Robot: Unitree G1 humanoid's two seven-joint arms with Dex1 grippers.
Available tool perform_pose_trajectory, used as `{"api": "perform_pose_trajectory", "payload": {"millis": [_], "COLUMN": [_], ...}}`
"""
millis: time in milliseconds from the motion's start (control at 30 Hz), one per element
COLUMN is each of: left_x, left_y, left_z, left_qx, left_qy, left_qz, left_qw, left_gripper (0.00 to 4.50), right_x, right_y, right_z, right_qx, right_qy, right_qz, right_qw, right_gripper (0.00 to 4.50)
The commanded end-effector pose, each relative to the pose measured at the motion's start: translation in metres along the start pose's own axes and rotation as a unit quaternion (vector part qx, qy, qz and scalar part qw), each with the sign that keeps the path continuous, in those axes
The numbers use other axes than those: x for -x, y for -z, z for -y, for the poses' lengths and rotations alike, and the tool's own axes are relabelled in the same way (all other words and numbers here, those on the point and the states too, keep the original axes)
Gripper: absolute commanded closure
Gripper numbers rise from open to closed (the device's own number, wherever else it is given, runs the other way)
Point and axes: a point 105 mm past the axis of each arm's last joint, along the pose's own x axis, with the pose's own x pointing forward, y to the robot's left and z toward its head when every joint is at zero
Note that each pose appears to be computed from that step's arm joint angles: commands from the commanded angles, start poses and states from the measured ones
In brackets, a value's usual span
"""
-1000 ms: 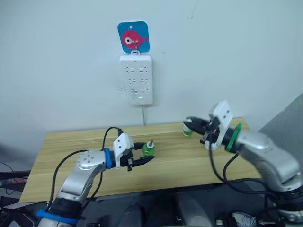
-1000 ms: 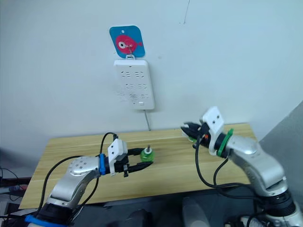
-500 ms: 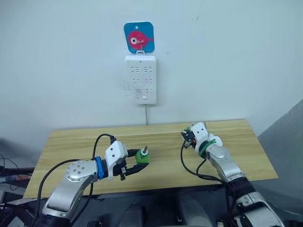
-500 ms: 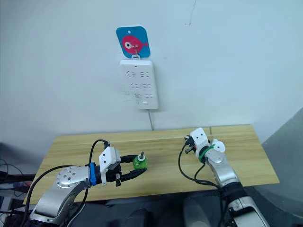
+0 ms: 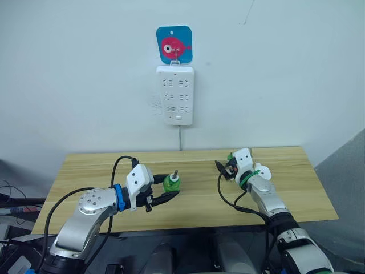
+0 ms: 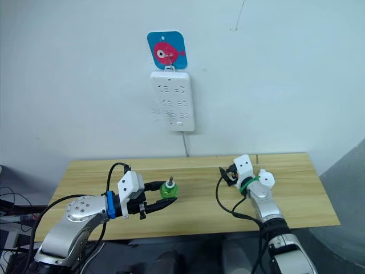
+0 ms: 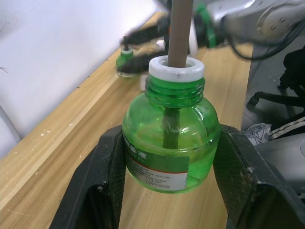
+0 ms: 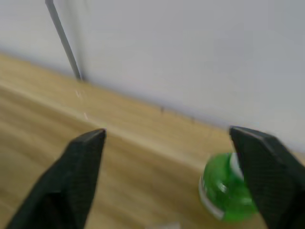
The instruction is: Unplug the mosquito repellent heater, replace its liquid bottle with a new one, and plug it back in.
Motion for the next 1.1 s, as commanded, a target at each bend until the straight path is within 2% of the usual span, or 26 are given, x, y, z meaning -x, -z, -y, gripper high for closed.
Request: {"api": "perform_pose_trajectory", "payload": {"millis": [33,200,300,433,700,833,1067,1100], "left_x": [-0.001,-0.016,-0.026,-0.036,-0.040,-0.041,-0.040,-0.040], "left_y": [-0.012,-0.029,-0.044,-0.058,-0.059,-0.057,-0.057,-0.057], "left_z": [-0.003,0.004,0.007,0.010,0.013,0.014,0.016,0.016], "left_qx": [-0.011,-0.033,-0.041,-0.058,-0.067,-0.064,-0.058,-0.058], "left_qy": [0.008,0.069,0.098,0.129,0.144,0.140,0.136,0.135], "left_qz": [0.025,0.052,0.080,0.101,0.111,0.115,0.124,0.125], "left_qw": [1.000,0.996,0.991,0.985,0.981,0.981,0.981,0.981], "left_gripper": [2.25,2.25,2.25,2.25,2.25,2.25,2.25,2.25], "right_x": [0.027,0.072,0.086,0.080,0.069,0.070,0.071,0.071], "right_y": [-0.049,-0.085,-0.105,-0.121,-0.126,-0.124,-0.122,-0.122], "right_z": [-0.023,-0.063,-0.083,-0.097,-0.103,-0.103,-0.105,-0.105], "right_qx": [0.034,0.063,0.053,0.040,0.020,0.018,0.043,0.045], "right_qy": [-0.108,-0.283,-0.357,-0.378,-0.371,-0.372,-0.374,-0.374], "right_qz": [0.036,-0.006,-0.021,-0.016,-0.008,-0.009,-0.011,-0.011], "right_qw": [0.993,0.957,0.932,0.925,0.928,0.928,0.926,0.926], "right_gripper": [0.00,0.00,0.00,0.00,0.00,0.90,3.52,3.61]}}
